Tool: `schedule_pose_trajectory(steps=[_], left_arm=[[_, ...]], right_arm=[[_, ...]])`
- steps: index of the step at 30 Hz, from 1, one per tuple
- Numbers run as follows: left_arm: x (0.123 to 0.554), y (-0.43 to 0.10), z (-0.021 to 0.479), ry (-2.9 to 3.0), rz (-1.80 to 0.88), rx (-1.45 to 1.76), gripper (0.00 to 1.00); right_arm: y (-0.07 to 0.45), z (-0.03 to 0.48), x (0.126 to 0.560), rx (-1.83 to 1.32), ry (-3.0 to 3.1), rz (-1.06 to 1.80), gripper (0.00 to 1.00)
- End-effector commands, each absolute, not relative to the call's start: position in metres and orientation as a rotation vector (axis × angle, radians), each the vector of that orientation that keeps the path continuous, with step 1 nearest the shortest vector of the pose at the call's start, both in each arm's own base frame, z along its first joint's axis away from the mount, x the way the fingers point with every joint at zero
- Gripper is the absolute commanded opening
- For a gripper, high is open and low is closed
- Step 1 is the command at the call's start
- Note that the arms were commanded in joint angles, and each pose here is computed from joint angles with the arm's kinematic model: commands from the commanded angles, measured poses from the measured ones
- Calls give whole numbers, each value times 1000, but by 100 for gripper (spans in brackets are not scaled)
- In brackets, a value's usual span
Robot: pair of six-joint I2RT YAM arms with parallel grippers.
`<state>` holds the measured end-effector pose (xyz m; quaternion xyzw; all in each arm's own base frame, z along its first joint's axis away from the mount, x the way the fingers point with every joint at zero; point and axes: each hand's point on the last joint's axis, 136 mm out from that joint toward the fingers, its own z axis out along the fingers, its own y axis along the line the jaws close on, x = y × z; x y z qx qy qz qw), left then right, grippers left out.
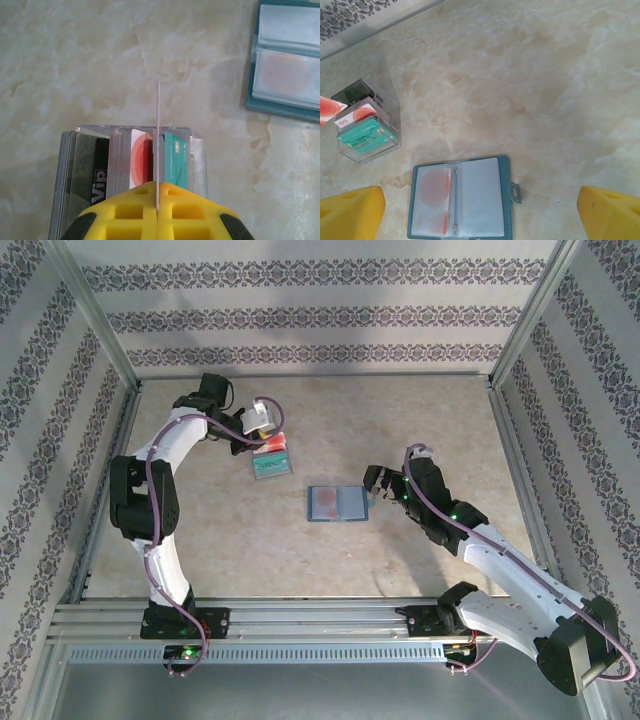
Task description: Take the credit cards out of the card holder
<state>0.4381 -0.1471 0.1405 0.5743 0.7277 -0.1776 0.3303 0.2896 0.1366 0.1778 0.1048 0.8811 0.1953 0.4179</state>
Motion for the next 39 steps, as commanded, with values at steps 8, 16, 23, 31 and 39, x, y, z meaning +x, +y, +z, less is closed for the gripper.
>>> schedule_pose_trajectory(steps=[8,16,23,31,39], left_arm=[[459,-142,117,1868,-455,1517,0],[466,-136,104,1907,-431,1521,0],[467,-132,99,1929,-411,1526,0],[466,-127,87,1985,-398,1537,0],[468,-131,98,1980,-418,1496,21]], right_arm=[[138,196,291,277,2154,510,98],[134,201,288,279,2123,518,98],[136,198,287,280,2126,530,98],[138,199,288,269,2125,535,98],[146,199,289,231,2144,532,98]])
